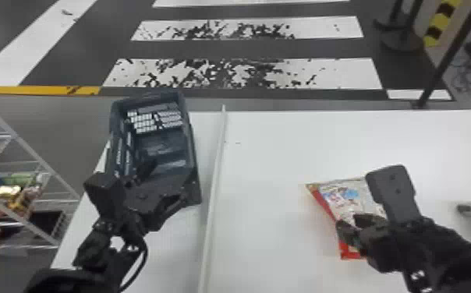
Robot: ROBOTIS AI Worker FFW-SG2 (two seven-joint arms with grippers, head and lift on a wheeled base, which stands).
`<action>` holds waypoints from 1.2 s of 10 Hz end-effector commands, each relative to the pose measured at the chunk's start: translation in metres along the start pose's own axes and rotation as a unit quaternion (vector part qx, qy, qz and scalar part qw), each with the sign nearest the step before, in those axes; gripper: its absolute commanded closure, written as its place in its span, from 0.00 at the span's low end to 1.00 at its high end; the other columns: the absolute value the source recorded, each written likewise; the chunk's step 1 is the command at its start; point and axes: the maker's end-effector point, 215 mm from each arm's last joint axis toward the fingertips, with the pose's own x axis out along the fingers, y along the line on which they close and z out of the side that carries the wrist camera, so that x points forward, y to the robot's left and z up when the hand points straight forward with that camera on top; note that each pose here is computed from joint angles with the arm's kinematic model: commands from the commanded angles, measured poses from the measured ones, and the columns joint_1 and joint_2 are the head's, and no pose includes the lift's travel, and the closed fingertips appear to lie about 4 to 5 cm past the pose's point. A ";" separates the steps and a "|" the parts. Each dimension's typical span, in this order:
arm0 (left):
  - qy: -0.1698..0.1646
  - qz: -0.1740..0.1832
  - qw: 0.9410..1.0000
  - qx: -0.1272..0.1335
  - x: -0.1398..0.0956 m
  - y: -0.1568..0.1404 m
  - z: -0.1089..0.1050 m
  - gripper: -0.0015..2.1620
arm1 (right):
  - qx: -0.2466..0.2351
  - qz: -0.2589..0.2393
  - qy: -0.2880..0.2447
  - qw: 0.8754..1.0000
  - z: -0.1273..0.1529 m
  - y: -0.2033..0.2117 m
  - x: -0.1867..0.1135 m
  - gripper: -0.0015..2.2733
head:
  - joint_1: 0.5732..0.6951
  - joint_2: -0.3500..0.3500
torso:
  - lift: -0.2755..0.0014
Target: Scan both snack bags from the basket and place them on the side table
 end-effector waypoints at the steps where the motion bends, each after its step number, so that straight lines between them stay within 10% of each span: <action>1: -0.001 -0.001 1.000 0.001 -0.001 -0.001 0.001 0.04 | -0.001 -0.004 -0.012 1.000 0.008 -0.009 0.010 1.00 | 1.00 0.65 | 0.72; 12: 0.003 0.000 1.000 0.000 -0.002 0.000 -0.003 0.04 | -0.002 0.006 -0.004 1.000 -0.022 -0.015 0.067 1.00 | 1.00 0.62 | 0.72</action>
